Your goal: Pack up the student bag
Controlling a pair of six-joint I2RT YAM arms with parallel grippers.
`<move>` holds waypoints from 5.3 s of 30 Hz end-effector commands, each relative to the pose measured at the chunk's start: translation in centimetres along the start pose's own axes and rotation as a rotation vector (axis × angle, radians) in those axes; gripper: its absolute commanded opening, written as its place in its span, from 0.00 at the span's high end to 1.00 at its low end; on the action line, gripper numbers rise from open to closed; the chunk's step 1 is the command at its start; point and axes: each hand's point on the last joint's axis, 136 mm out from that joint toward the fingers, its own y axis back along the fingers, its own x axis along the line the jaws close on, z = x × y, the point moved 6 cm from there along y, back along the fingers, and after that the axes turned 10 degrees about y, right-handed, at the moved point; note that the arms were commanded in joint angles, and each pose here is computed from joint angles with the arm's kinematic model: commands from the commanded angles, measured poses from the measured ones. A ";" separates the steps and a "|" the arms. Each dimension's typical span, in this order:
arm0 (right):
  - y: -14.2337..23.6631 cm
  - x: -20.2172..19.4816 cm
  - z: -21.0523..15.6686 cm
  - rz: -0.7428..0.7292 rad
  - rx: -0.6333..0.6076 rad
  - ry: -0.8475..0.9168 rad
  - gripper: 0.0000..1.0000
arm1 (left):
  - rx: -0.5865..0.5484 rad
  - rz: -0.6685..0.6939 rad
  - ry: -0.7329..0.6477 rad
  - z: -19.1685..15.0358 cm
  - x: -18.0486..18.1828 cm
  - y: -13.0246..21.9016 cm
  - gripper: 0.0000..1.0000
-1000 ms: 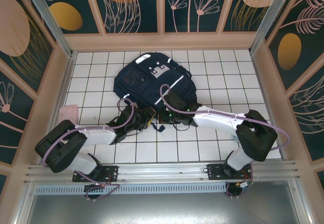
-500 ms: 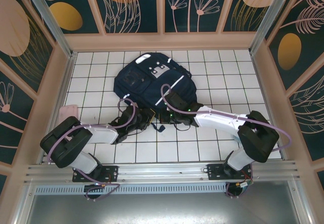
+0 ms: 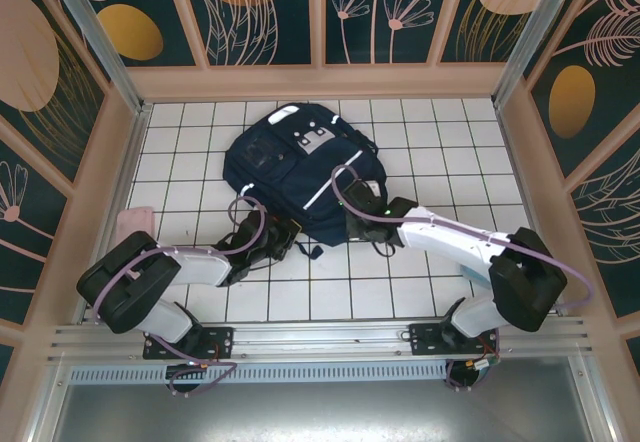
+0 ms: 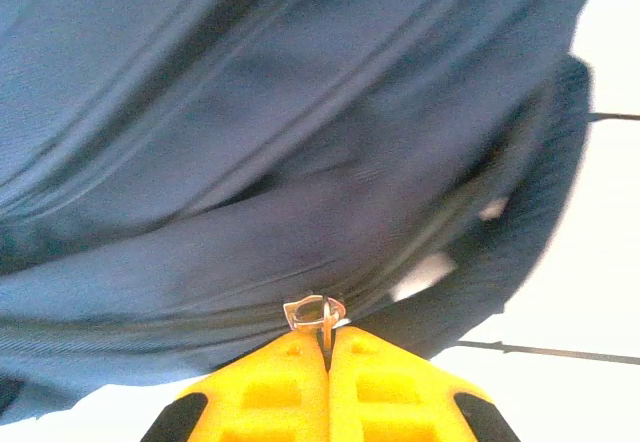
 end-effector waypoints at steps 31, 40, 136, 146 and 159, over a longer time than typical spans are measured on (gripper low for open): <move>2.1 10.8 4.3 0.592 -0.154 0.110 1.00 | -0.250 0.281 -0.279 9.7 -3.1 4.2 0.43; 0.4 12.8 5.0 0.646 -0.141 0.123 1.00 | -0.079 0.036 -0.075 5.6 -4.0 6.7 0.37; -2.2 -5.3 3.8 0.058 -0.116 -0.020 1.00 | -0.277 0.223 -0.123 8.0 -0.8 6.3 1.00; -5.0 -6.6 8.0 0.188 -0.110 -0.010 1.00 | -0.268 0.281 -0.158 8.3 -0.3 6.0 1.00; -7.3 -9.9 10.4 0.102 -0.103 -0.213 1.00 | -0.239 0.268 -0.181 8.1 -1.0 6.1 1.00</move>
